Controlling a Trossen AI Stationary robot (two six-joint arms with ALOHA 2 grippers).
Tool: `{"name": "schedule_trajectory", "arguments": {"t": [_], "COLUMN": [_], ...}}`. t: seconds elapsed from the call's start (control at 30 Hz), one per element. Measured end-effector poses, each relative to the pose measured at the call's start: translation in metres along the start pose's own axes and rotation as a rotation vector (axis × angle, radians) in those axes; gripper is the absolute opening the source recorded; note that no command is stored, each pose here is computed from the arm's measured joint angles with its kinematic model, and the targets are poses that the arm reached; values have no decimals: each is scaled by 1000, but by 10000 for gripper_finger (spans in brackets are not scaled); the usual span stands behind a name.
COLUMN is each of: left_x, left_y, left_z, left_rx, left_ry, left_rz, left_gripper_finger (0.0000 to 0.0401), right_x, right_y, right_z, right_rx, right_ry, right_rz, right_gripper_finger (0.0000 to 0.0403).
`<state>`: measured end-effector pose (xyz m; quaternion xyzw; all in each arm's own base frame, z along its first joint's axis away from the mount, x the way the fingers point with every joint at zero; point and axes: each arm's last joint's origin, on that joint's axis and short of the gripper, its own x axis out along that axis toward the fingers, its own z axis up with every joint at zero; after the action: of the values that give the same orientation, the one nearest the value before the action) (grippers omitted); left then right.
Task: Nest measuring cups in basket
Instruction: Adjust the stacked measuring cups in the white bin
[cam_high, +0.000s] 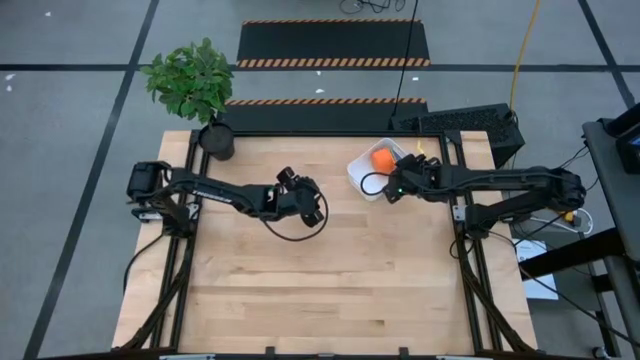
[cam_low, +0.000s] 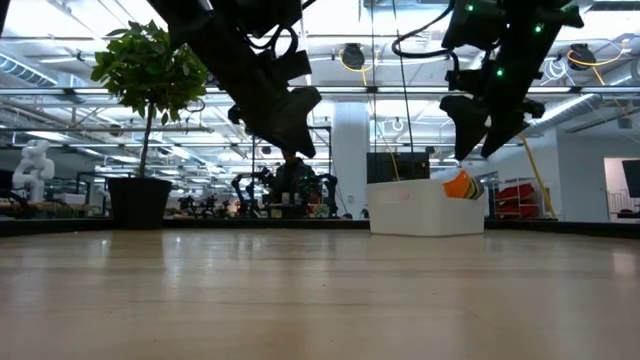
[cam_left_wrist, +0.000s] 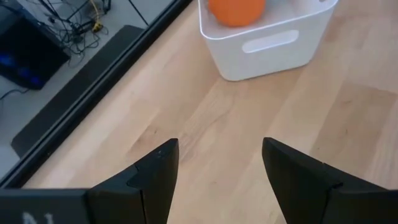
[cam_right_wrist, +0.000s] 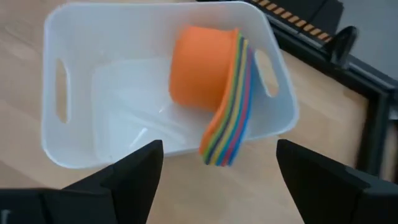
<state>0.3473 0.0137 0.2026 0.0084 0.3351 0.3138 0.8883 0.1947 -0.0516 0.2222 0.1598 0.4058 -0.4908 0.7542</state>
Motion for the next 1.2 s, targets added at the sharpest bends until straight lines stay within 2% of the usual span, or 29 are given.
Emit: {"name": "schedule_trajectory", "arguments": {"t": [0.2, 0.47, 0.63, 0.8, 0.97, 1.2], "left_x": [0, -1, -1, -2, -1, 9], "left_y": [0, -2, -3, -4, -3, 10], "left_z": [1, 7, 11, 14, 17, 18], "left_rx": [-2, 12, 22, 30, 35, -39], "left_ry": [-16, -73, -107, -129, -157, -135], "left_rz": [-3, -15, -22, -25, -25, -1], "left_gripper_finger": [234, 234, 234, 234, 234, 234], "right_x": [20, 36, 45, 53, 56, 55], "right_y": [2, -7, -8, -12, -12, -10], "right_z": [-12, -23, -26, -30, -30, -26], "right_rx": [17, 38, 44, 57, 29, 34], "right_ry": [-66, -36, -20, -27, -45, -88], "right_rz": [17, -25, 39, 36, 43, 66], "right_gripper_finger": [309, 309, 309, 302, 261, 154]}}
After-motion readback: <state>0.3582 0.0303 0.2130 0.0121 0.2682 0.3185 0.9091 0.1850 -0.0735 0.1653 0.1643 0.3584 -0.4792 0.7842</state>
